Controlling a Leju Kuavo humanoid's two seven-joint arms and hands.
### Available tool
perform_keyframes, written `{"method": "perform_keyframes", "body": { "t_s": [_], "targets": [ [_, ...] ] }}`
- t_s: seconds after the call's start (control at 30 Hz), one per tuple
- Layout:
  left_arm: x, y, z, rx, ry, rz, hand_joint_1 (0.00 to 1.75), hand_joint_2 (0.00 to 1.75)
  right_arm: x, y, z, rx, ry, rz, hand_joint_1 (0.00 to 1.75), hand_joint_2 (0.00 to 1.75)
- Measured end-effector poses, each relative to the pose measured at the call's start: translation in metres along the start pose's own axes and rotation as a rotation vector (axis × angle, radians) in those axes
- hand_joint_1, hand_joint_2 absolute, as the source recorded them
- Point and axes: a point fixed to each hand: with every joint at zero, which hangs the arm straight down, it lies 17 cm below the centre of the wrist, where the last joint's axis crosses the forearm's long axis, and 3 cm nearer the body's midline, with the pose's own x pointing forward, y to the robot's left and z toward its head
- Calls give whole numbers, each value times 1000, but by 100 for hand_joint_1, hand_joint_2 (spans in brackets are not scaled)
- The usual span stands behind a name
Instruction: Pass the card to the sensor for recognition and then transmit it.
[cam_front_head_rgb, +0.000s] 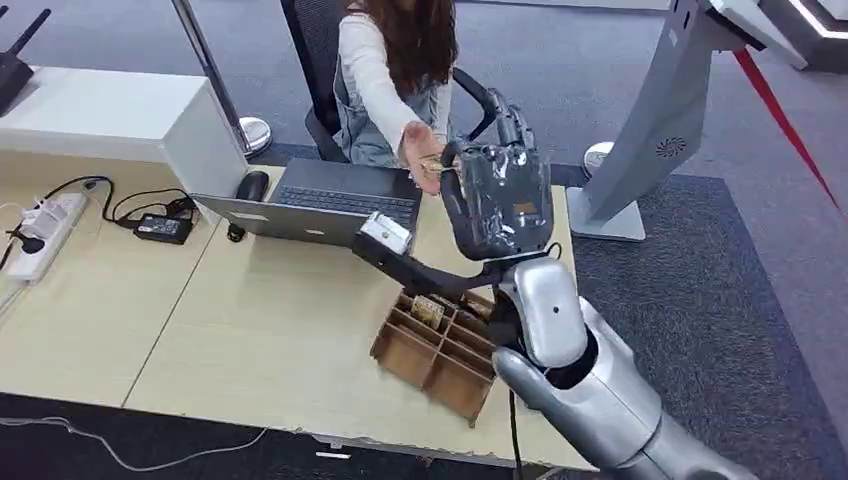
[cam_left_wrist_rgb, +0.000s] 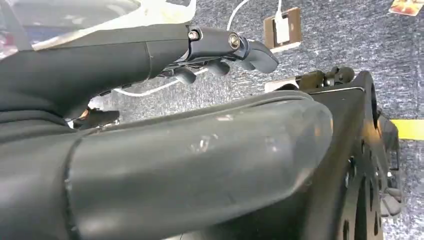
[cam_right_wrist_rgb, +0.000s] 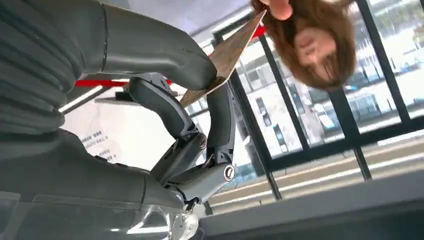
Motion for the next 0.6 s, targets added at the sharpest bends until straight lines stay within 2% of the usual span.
{"method": "perform_keyframes", "body": {
  "t_s": [0.1,0.33,0.47,0.6],
  "targets": [
    [3,-2,0,-12,-16,0,0,0,2,-25,-12,-47,-11,-15,175,175],
    [10,-8,2,-48,-49,-13,0,0,15,-70,-64,-132,-37,-18,175,175],
    [11,-11,3,-63,-55,-14,0,0,28,-68,-89,-123,-44,-10,175,175],
    [11,-13,3,-73,-55,-11,0,0,46,-49,-104,-75,-50,-2,175,175]
  ]
}}
